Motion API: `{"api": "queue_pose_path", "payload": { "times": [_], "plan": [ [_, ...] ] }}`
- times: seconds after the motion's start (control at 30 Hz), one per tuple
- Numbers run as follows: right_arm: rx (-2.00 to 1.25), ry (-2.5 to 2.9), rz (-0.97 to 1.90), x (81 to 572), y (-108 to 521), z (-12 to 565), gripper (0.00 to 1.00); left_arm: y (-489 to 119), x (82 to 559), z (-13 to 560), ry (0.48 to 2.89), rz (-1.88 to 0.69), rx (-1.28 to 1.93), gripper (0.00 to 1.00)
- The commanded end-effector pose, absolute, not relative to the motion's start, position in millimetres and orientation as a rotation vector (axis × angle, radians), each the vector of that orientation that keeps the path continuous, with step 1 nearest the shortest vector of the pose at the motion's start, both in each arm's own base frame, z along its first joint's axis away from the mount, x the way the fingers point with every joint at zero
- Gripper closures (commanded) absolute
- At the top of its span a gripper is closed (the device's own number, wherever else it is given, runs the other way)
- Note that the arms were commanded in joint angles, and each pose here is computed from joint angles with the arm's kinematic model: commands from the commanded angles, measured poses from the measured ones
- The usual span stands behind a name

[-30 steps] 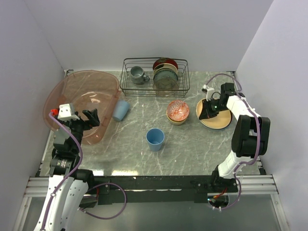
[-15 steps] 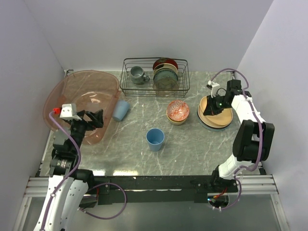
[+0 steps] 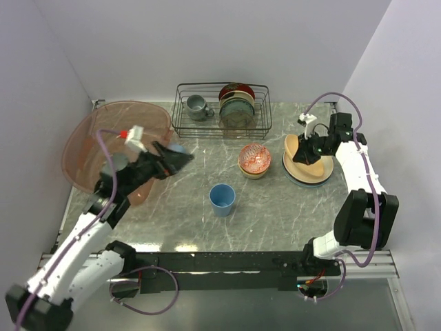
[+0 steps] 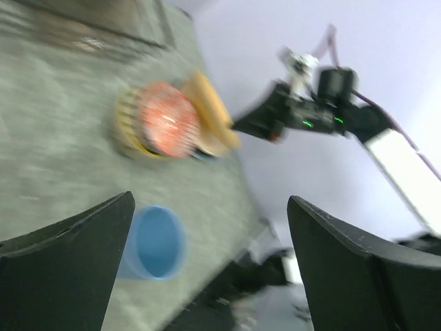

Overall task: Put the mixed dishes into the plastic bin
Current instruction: Pick up the plate at the center of the board.

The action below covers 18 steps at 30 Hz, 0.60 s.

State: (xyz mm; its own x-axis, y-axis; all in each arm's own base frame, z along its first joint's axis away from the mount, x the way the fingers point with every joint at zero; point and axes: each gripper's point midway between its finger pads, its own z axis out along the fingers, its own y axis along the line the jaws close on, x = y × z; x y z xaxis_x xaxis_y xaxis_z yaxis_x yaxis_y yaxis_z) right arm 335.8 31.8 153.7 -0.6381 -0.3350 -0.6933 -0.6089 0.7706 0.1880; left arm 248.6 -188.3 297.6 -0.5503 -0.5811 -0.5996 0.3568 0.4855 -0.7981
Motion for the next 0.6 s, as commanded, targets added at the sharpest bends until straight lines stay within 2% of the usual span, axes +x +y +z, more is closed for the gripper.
{"api": "queue_pose_path", "payload": {
  "times": [0.0, 0.03, 0.1, 0.13, 0.17, 0.2, 0.23, 0.3, 0.33, 0.4, 0.43, 0.47, 0.53, 0.57],
  "plan": [
    [-0.769, 2.214, 0.536, 330.2, 36.5, 167.4, 1.0, -242.7, 247.8, 347.4, 1.743, -1.419, -0.258, 0.01],
    [-0.774, 2.21, 0.539, 329.1, 37.3, 167.5, 1.0, -253.3, 249.8, 360.3, 1.743, -1.463, -0.293, 0.01],
    [-0.789, 2.196, 0.542, 326.4, 38.9, 168.2, 1.0, -285.5, 263.3, 340.0, 1.853, -1.452, -0.359, 0.01],
    [-0.79, 2.195, 0.546, 325.3, 39.5, 168.2, 1.0, -296.8, 267.9, 361.2, 1.839, -1.482, -0.391, 0.01],
    [-0.794, 2.191, 0.547, 324.5, 40.0, 167.9, 1.0, -314.2, 280.2, 326.6, 1.978, -1.4, -0.448, 0.01],
    [-0.802, 2.183, 0.547, 322.9, 40.9, 168.8, 1.0, -328.1, 283.5, 322.6, 2.013, -1.368, -0.49, 0.01],
    [-0.806, 2.175, 0.555, 321.9, 42.4, 169.8, 1.0, -340.8, 287.9, 349.1, 2.0, -1.387, -0.488, 0.01],
    [-0.814, 2.166, 0.565, 319.6, 44.2, 170.2, 1.0, -369.9, 298.2, 303.6, 2.179, -1.229, -0.54, 0.01],
    [-0.817, 2.157, 0.574, 318.9, 45.9, 171.9, 1.0, -381.8, 306.0, 331.3, 2.143, -1.252, -0.537, 0.01],
    [-0.822, 2.147, 0.577, 317.2, 46.8, 173.1, 1.0, -405.2, 313.8, 288.2, 2.277, -1.114, -0.559, 0.01],
    [-0.827, 2.139, 0.582, 316.9, 47.9, 174.6, 1.0, -415.9, 320.0, 305.2, 2.255, -1.141, -0.555, 0.01],
    [-0.833, 2.135, 0.588, 315.5, 49.2, 174.6, 1.0, -428.3, 327.1, 279.3, 2.311, -1.087, -0.562, 0.01],
    [-0.837, 2.127, 0.586, 314.9, 49.4, 176.6, 1.0, -443.0, 331.8, 283.4, 2.318, -1.094, -0.57, 0.01],
    [-0.841, 2.123, 0.593, 314.2, 50.3, 176.9, 1.0, -452.6, 337.6, 261.9, 2.355, -1.055, -0.579, 0.01]
  ]
}}
